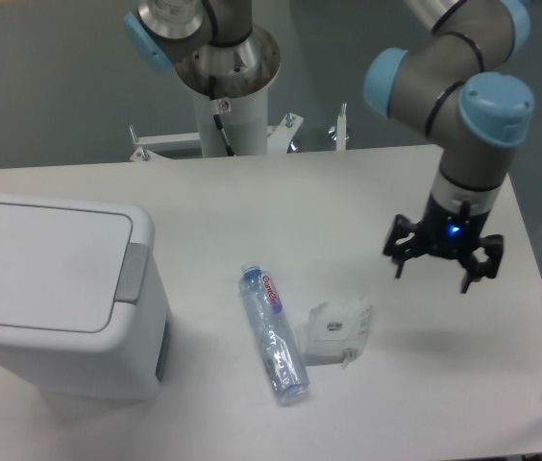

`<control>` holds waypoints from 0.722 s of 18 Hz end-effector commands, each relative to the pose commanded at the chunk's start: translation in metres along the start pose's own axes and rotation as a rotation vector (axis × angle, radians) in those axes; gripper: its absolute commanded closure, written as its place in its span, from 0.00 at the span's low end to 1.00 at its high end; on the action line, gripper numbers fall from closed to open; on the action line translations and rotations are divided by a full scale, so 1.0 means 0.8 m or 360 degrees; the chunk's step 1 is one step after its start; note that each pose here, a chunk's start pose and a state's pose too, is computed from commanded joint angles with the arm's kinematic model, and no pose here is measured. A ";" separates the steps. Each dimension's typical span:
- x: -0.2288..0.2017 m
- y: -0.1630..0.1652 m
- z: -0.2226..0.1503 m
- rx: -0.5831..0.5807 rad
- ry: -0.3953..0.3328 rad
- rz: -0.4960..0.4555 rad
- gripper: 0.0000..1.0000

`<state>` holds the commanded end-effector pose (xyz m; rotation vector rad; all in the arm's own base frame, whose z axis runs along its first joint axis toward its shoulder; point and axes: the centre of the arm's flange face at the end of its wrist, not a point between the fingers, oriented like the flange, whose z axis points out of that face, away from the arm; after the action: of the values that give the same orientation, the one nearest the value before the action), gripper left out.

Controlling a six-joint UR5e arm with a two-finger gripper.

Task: Open the trash can
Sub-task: 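Move the open gripper across the table toward the white trash can lid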

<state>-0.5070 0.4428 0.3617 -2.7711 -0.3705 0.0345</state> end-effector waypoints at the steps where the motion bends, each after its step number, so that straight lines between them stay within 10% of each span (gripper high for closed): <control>1: 0.005 -0.006 -0.004 0.0041 0.0013 -0.0016 0.00; 13: 0.141 -0.076 -0.106 0.0464 0.0356 -0.0176 0.00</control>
<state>-0.4071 0.4989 0.4645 -2.4320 -0.4221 -0.2282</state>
